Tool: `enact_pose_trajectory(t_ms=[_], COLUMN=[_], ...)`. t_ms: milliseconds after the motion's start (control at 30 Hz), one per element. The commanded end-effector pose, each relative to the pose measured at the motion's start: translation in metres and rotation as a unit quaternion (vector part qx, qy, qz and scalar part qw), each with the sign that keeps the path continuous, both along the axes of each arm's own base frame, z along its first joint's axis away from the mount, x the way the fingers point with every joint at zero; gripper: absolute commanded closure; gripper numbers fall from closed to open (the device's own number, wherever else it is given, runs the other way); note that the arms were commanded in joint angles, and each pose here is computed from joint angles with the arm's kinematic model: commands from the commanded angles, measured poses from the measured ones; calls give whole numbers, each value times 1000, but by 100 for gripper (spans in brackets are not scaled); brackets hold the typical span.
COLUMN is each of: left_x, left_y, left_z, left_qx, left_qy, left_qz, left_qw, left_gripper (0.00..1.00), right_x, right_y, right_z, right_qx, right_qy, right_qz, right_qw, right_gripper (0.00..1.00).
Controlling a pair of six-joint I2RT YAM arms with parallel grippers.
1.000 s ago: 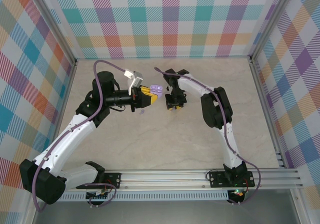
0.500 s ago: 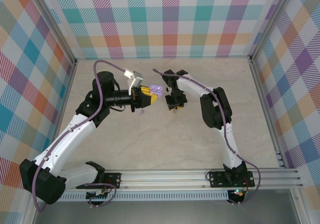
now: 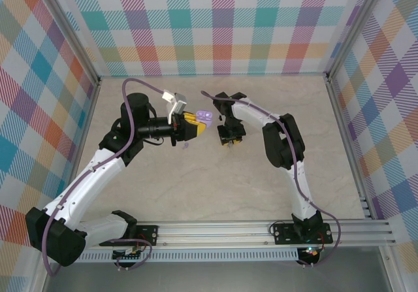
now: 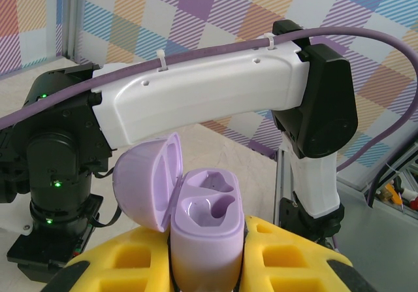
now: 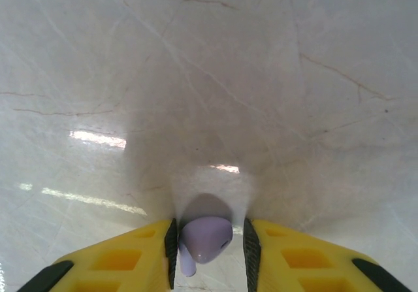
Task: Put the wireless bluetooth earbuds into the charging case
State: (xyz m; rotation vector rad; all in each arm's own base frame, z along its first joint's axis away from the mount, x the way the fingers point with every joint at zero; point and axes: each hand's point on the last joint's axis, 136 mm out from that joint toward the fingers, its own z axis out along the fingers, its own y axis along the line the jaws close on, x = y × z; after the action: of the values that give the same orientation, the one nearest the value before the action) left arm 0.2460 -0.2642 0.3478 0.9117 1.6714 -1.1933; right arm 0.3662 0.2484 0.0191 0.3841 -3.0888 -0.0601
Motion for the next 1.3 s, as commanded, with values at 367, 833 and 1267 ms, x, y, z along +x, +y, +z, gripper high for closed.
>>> enact_pose_trajectory(t_ms=[367, 833, 1267], left_x=[-3, -4, -1], left_y=[4, 4, 4], left_z=[-2, -2, -8], left_qx=[3, 4, 8], left_qy=[-1, -1, 6], left_qz=[0, 0, 9], left_qw=[1000, 1000, 1000], left_gripper=[90, 90, 90], right_x=[-9, -9, 6], right_y=[-1, -8, -12], right_z=[-5, -14, 20], right_qx=[-15, -28, 25], right_qy=[17, 7, -83], right_qz=[-41, -62, -84], right_qw=[999, 998, 993], right_gripper=[69, 77, 78])
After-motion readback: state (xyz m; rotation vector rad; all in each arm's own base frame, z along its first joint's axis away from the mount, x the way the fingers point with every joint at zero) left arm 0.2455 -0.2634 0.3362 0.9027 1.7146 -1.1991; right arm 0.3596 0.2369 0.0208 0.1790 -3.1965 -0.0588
